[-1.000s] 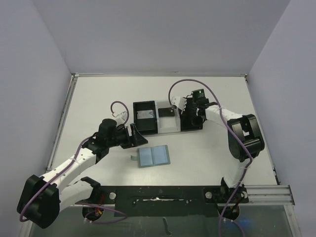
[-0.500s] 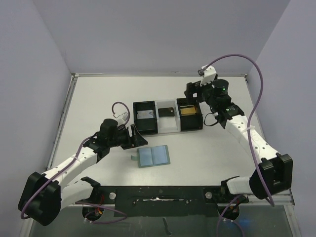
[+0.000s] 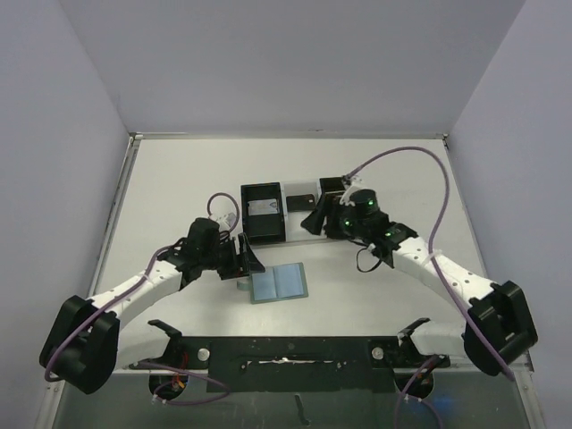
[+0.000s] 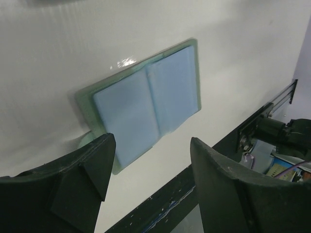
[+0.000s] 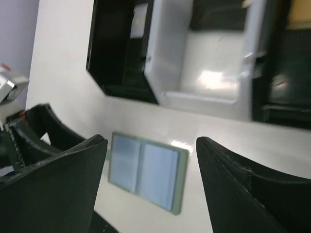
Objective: Take the credit cards out of the card holder
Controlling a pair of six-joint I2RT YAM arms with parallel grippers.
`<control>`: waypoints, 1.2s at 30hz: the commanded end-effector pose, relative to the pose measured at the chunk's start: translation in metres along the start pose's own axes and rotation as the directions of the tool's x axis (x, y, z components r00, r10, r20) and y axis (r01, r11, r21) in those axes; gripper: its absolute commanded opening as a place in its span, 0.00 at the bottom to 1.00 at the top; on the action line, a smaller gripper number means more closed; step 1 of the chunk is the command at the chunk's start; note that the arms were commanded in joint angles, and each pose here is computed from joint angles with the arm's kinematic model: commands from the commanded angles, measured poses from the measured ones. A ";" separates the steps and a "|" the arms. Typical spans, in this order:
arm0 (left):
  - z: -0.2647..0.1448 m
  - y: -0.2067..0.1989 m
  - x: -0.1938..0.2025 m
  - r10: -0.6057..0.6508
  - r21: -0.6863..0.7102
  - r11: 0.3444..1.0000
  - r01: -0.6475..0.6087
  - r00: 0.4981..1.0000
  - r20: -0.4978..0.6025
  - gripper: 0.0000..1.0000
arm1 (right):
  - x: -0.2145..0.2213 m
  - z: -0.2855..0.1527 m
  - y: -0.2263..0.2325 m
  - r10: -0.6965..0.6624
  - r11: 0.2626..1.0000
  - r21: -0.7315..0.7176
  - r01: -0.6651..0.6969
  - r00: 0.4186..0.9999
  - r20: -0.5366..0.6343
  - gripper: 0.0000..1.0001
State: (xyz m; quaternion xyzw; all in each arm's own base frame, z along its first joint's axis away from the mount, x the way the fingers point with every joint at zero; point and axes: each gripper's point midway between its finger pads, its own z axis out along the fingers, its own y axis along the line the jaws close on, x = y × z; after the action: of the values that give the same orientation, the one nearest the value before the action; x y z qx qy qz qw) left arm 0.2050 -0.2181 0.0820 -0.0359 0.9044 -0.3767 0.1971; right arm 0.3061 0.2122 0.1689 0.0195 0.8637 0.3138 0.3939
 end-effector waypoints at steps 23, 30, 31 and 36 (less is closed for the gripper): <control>0.027 0.012 0.025 0.036 -0.101 0.994 -0.052 0.987 -0.159 0.40 | 0.174 0.041 0.022 0.091 0.987 0.158 -0.022 0.888 -0.451 0.52; 0.035 0.019 0.038 0.029 -0.116 0.992 -0.051 0.982 -0.186 0.31 | 0.178 0.051 0.032 0.073 0.994 0.103 -0.026 0.872 -0.484 0.34; 0.036 0.020 0.040 0.026 -0.116 0.992 -0.049 0.982 -0.188 0.30 | 0.178 0.052 0.037 0.065 0.996 0.082 -0.029 0.872 -0.485 0.30; 0.038 0.019 0.041 0.028 -0.111 0.993 -0.049 0.982 -0.188 0.26 | 0.175 0.053 0.061 0.044 0.997 -0.039 -0.072 0.871 -0.490 0.19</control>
State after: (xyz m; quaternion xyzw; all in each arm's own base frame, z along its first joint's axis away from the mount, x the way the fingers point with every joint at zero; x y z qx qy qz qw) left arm 0.1717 -0.2291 0.0241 -0.0047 0.9480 -0.3054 0.0899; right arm 0.2022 0.3035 0.0273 -0.0159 0.9560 0.2607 0.1336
